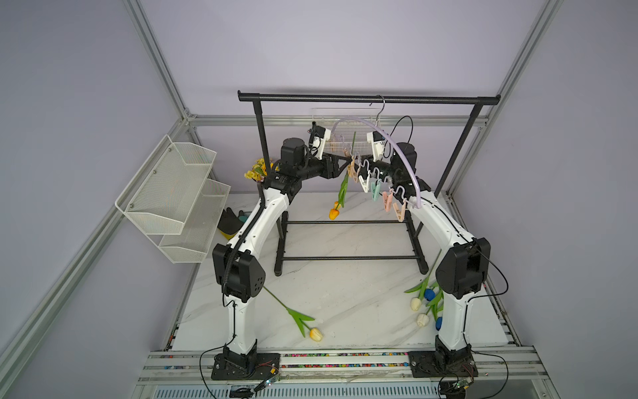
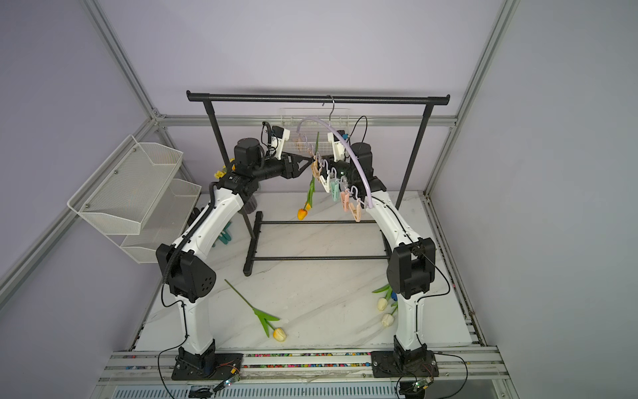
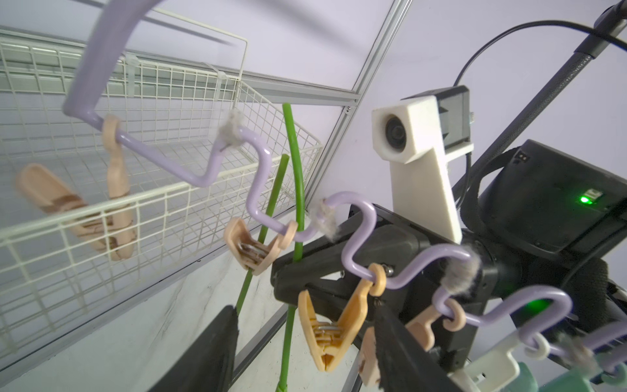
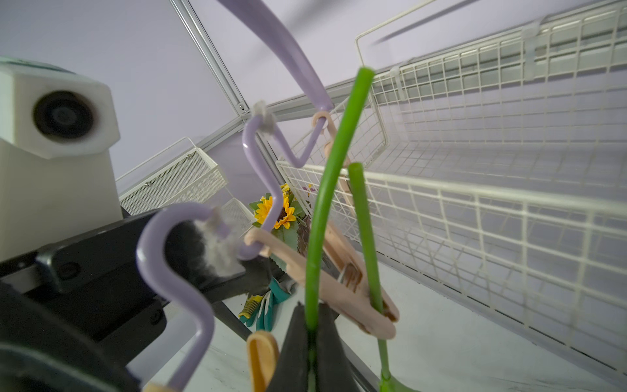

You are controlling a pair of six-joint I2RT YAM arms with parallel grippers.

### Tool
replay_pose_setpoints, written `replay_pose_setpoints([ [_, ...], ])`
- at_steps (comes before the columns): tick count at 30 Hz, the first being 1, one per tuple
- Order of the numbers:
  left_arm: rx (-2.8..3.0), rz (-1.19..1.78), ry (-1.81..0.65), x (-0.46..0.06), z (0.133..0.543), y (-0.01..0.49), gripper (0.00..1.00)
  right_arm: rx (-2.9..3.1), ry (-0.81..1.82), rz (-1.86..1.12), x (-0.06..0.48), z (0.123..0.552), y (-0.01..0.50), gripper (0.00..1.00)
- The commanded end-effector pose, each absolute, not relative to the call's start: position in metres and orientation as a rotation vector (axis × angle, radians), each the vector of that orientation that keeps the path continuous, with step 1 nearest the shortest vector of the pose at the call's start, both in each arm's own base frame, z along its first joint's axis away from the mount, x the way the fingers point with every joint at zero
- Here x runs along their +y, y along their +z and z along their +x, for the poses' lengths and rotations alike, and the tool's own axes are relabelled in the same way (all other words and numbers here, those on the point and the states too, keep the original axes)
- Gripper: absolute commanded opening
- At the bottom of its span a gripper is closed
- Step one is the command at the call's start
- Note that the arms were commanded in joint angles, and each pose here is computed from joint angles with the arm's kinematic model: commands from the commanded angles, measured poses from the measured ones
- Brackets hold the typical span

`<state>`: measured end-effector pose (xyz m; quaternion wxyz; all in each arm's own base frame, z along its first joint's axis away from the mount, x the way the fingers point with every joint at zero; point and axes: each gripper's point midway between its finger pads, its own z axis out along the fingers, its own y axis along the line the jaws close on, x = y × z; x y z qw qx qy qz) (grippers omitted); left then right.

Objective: Dry the flowers on a clothes hanger
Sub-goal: Open the clamp at the hanger.

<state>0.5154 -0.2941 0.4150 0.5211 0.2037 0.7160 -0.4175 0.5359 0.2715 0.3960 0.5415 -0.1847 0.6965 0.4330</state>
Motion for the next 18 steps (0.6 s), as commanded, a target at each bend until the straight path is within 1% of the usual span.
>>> replay_pose_setpoints([
  [1,1.657,0.508,-1.026,-0.301,0.51,0.435,0.63,1.63,1.055,-0.457,0.277,0.533,0.406,0.0],
  [18,1.657,0.52,-1.018,-0.312,0.51,0.435,0.61,1.636,1.061,-0.458,0.277,0.532,0.408,0.0],
])
